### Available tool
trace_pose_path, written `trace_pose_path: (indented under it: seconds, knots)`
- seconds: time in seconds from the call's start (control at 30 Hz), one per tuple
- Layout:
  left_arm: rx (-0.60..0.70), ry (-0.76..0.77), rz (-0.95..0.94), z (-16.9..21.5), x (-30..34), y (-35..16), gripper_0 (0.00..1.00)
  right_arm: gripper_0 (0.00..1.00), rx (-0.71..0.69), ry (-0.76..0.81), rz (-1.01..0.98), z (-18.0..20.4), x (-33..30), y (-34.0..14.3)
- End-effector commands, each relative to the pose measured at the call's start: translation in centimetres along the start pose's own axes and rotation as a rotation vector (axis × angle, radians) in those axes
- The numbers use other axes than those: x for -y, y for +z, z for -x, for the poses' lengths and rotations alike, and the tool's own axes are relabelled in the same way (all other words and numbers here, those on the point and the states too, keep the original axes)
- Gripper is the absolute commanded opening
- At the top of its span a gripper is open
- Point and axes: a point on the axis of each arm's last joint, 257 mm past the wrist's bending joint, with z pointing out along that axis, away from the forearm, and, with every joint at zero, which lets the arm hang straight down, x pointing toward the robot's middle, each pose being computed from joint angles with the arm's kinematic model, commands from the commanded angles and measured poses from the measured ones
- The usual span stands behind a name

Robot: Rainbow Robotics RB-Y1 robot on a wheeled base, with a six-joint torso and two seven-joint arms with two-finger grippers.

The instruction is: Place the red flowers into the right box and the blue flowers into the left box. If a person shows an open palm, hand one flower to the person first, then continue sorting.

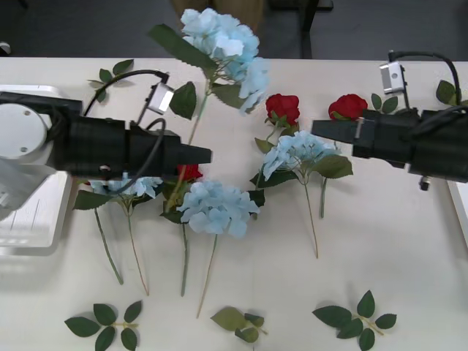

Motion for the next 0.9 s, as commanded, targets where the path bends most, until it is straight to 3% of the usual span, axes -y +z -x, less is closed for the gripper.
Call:
trace_pose_path:
  seconds: [0.03, 0.43, 0.7, 0.9]
  knots:
    - [-0.114, -0.193, 0.234, -2.0, -5.6, -6.5, 0.0, 0.91, -0.022, -0.029, -0.106, 0.3, 4.5, -3.1]
    - [-0.367, -0.414, 0.73, -3.3, -9.5, -25.4, 0.0, 0.91, -0.007, -0.075, -0.356, 1.0, 10.7, 0.4]
    - [-0.398, -0.395, 0.958, -2.4, -10.8, -33.2, 0.0, 0.9, 0.01, -0.033, -0.498, 2.2, 13.2, 4.6]
    - [-0.445, -0.288, 1.04, -2.2, -11.7, -36.6, 0.0, 0.91, -0.003, -0.049, -0.621, 2.4, 16.9, 6.6]
